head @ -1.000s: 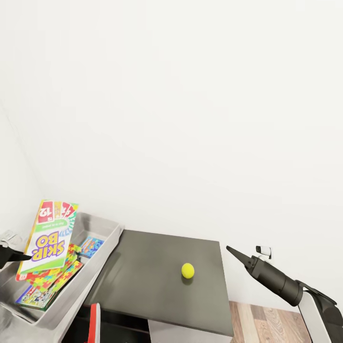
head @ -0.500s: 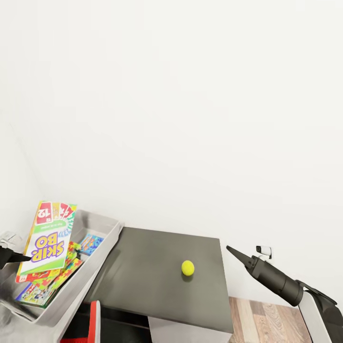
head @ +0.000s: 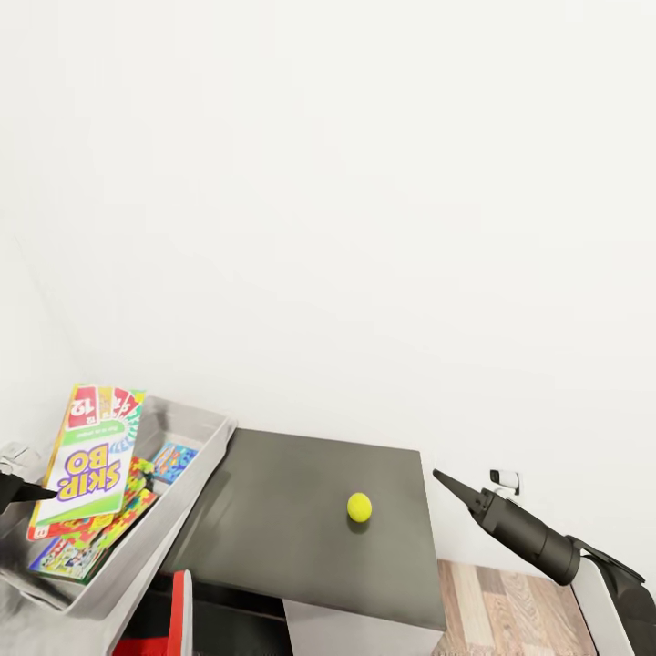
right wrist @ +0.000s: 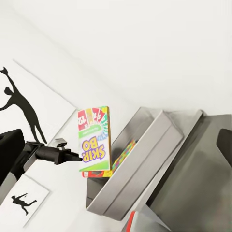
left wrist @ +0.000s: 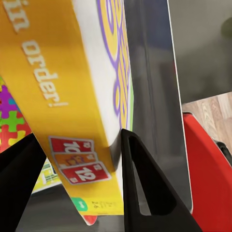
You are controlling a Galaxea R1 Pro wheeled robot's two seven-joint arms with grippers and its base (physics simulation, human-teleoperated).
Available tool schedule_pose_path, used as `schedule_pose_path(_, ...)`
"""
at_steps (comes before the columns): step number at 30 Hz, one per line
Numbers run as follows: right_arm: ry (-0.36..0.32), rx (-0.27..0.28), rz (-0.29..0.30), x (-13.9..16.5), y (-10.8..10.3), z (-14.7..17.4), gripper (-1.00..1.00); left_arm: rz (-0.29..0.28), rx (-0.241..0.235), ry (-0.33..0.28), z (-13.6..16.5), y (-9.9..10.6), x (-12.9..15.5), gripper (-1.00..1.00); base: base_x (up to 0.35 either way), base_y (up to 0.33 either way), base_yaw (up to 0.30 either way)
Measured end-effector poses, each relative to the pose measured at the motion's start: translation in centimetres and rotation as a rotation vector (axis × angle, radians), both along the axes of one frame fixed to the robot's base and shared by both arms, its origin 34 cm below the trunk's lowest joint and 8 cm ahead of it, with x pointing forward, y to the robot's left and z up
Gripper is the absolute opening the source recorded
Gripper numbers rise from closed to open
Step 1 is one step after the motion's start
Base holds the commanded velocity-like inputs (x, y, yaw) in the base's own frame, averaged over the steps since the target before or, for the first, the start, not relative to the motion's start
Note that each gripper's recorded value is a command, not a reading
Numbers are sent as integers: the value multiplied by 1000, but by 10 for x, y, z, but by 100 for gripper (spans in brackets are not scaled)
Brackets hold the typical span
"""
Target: Put all the toys in the child's room - the three board games (two on the bed and one on the table), the two jigsaw puzzles on the table, and the tennis ball on the table - inside the toy box on the table in the child's room.
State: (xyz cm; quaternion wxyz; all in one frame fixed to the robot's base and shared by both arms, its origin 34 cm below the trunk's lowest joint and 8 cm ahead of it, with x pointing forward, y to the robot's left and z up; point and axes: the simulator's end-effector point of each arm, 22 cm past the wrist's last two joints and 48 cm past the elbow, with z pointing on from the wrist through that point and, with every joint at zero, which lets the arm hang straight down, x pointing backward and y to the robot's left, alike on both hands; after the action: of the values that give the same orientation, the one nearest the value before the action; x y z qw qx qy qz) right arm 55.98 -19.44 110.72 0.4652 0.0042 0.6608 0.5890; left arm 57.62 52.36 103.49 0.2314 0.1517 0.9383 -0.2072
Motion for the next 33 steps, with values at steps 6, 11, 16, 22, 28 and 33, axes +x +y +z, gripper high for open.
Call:
schedule_pose_path(6,10,-1,0,1,1,-5,100,-2,11,-9,4,3,6,-100,0,0,0)
schedule_pose_path(11,18,-3,0,2,1,-9,100,1,19,-53,23,7,25,-100,0,0,0)
schedule_pose_path(16,26,-3,0,3,0,-12,100,2,22,-61,27,8,31,-100,0,0,0)
schedule_pose_path(22,36,-4,0,3,0,-17,100,-8,27,-57,22,8,32,-100,0,0,0)
schedule_pose_path(28,45,-3,0,4,0,-21,100,-14,31,-49,17,8,33,-100,0,0,0)
schedule_pose_path(33,53,-3,0,5,0,-24,100,-35,43,-52,13,8,33,-100,0,0,0)
